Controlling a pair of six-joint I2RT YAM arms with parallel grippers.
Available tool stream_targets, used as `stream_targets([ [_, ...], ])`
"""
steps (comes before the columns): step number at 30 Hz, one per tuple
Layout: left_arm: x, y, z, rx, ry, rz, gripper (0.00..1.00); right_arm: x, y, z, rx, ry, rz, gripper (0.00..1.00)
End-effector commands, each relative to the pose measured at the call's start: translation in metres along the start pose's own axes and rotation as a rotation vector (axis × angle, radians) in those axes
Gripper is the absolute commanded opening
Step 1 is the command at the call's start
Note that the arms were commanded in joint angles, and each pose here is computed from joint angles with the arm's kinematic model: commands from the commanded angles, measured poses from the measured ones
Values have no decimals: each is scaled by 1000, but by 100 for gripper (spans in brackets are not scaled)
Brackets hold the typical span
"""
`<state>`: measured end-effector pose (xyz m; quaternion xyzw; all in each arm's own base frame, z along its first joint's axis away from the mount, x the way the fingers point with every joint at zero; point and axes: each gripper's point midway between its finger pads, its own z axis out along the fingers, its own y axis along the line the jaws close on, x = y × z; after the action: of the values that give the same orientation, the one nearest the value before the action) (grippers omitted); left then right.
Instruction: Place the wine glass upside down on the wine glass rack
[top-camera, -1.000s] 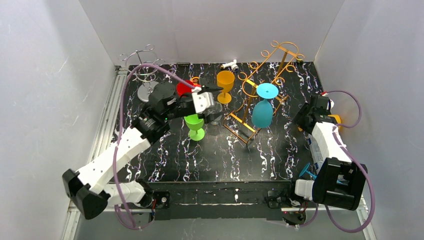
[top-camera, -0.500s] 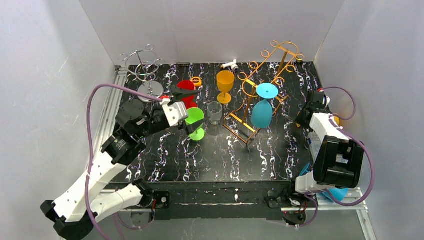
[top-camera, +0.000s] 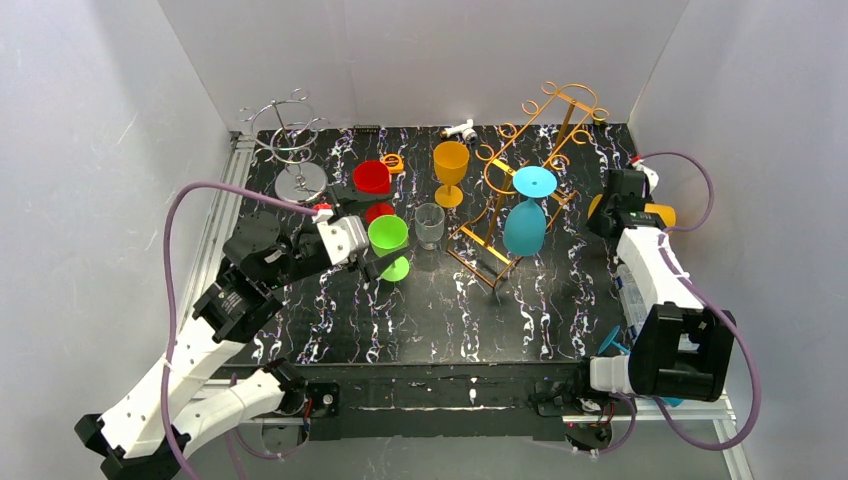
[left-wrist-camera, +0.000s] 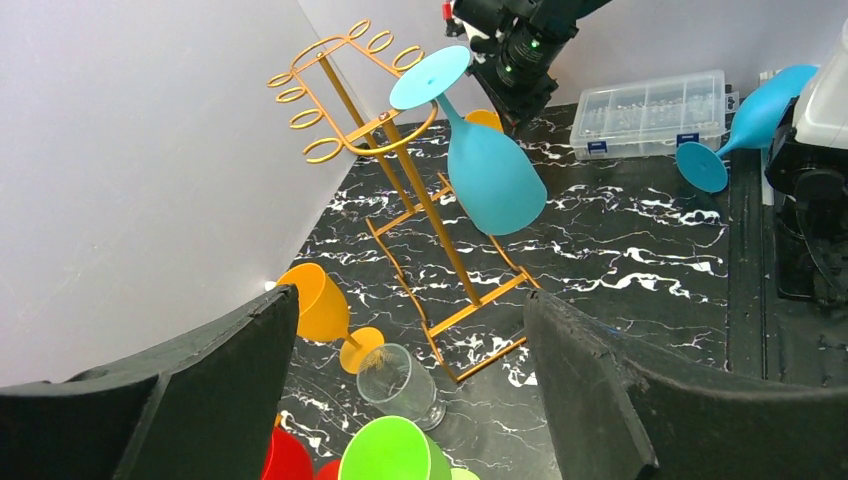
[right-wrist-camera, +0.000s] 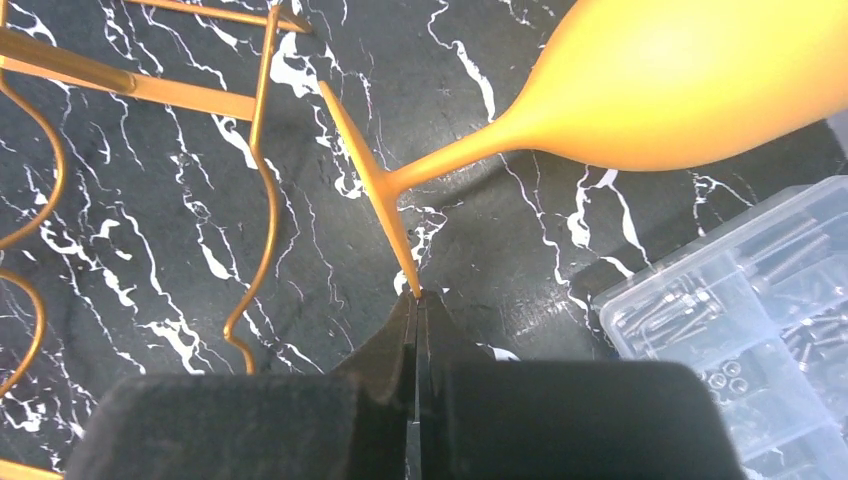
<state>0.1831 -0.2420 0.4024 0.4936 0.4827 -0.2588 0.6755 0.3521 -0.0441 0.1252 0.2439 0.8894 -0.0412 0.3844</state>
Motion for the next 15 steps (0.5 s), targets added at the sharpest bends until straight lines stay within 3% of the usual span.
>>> stream_targets([
  [1,-4,-6,-9,7,-11,-11,82,-30,-1,-27,8,-64,27,1],
  [8,-17,-20,-12,104,-64,75,86,-39,18,-114,-194,-100,128,1],
  [15,-52,-44,9,315,-268,413,92,-45,34,-241,-453,-126,258,1],
])
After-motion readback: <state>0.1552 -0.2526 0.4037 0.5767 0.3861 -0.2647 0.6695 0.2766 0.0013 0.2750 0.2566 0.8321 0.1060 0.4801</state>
